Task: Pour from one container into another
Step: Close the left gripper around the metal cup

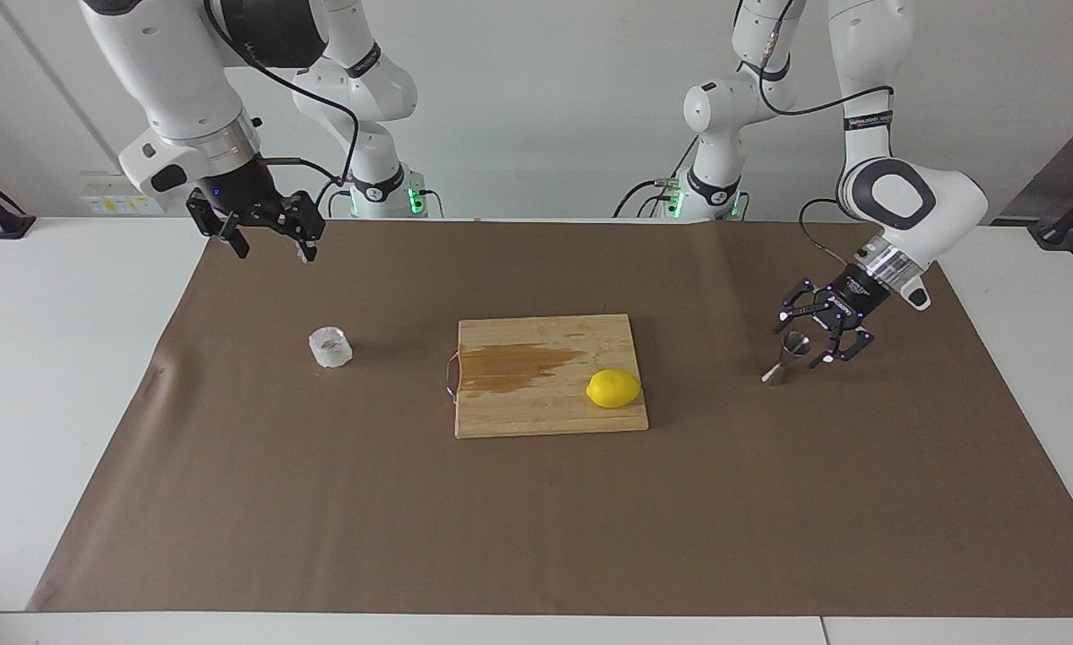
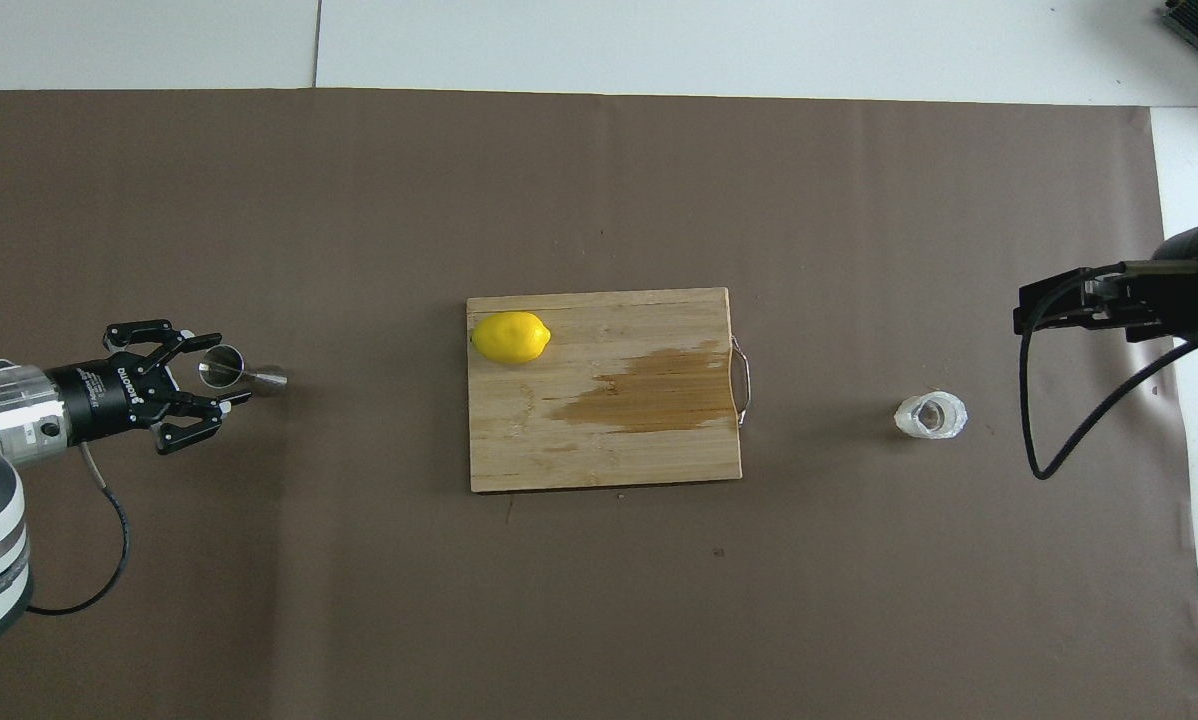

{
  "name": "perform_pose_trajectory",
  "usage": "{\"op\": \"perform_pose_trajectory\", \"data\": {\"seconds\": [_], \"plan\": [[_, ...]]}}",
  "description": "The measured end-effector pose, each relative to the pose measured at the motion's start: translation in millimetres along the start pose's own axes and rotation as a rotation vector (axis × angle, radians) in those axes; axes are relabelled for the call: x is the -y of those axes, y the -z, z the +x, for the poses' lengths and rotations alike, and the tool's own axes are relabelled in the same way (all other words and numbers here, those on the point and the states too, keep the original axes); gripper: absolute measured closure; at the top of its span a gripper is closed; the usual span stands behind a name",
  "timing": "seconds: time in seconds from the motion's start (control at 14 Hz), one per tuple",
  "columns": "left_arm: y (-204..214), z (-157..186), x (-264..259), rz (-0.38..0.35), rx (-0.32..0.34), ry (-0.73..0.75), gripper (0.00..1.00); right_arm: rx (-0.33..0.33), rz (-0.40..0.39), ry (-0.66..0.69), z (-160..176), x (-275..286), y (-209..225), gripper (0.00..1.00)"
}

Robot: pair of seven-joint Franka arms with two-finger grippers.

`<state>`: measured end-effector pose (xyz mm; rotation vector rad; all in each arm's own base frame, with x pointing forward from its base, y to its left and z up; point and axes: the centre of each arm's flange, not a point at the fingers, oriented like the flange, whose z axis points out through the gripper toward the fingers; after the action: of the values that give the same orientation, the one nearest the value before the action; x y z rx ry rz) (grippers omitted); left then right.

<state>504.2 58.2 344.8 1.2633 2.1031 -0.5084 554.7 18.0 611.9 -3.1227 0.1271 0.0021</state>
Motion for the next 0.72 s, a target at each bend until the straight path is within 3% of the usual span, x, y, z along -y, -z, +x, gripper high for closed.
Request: {"op": "perform_pose_trajectory", "data": {"seconds": [0.07,0.14,0.29,0.36,0.72], "plan": [[0.1,0.0,0.0,0.0,0.0,0.0,0.24,0.0,0.0,0.0,0.0,0.0,0.0,0.0],[0.1,0.0,0.0,0.0,0.0,0.0,0.35,0.0,0.0,0.0,0.0,0.0,0.0,0.0],[0.1,0.0,0.0,0.0,0.0,0.0,0.41,0.0,0.0,0.0,0.0,0.0,0.0,0.0],[0.0,0.0,0.1,0.0,0.0,0.0,0.5,0.0,0.0,0.0,0.0,0.0,0.0,0.0],[-2.1,-7.0,0.2,0.004,0.003,-0.014,0.5,0.0,0.0,0.0,0.0,0.0,0.0,0.0]]}}
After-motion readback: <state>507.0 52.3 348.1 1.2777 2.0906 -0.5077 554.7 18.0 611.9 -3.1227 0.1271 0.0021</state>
